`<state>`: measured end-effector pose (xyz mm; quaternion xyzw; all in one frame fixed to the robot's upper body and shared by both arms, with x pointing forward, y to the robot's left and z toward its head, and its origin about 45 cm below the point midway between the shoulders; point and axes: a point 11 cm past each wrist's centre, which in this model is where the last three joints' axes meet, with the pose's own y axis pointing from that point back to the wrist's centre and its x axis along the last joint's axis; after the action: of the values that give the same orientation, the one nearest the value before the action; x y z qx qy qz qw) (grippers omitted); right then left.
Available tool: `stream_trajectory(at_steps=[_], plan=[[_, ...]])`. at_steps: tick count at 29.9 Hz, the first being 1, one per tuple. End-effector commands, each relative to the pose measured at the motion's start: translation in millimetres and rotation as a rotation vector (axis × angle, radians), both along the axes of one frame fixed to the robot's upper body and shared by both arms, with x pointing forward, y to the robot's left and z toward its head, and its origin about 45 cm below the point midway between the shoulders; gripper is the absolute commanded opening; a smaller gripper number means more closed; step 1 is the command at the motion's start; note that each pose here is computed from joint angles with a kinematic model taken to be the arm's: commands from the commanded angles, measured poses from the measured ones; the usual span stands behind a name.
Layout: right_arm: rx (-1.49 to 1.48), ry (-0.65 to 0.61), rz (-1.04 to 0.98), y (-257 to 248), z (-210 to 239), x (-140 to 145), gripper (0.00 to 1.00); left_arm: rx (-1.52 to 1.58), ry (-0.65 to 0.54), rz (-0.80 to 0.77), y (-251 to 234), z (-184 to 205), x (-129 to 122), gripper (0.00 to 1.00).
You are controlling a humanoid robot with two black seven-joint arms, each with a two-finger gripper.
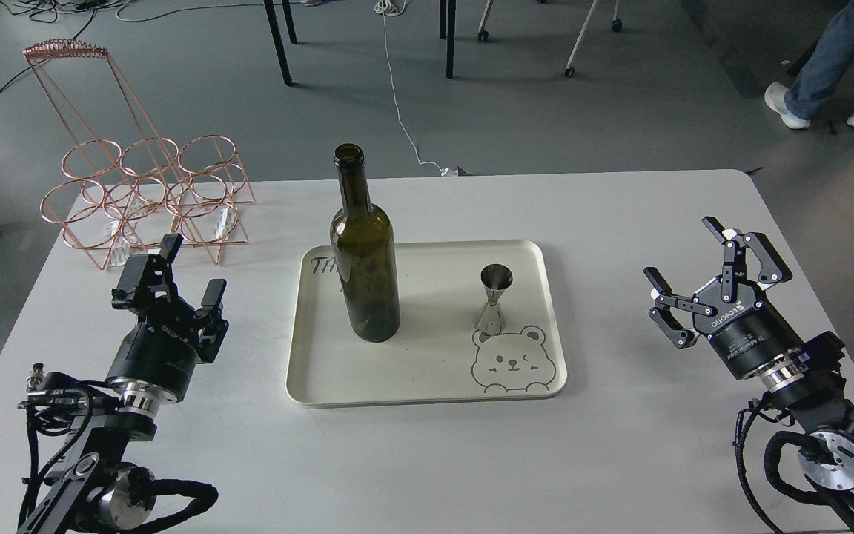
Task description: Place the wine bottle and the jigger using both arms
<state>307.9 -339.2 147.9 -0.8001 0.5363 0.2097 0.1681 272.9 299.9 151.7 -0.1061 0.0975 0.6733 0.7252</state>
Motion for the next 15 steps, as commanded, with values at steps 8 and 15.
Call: stream_trajectory(at_steps=[8, 15], plan=[[-0.241, -0.055, 0.099, -13.3, 9.4, -3.2, 0.99, -0.016, -0.012, -0.014, -2.8, 1.8, 0.8, 0.98], [-0.792, -0.183, 0.363, -5.2, 16.7, -16.4, 0.99, -0.016, -0.033, -0.015, -4.1, 7.5, 6.3, 0.98]])
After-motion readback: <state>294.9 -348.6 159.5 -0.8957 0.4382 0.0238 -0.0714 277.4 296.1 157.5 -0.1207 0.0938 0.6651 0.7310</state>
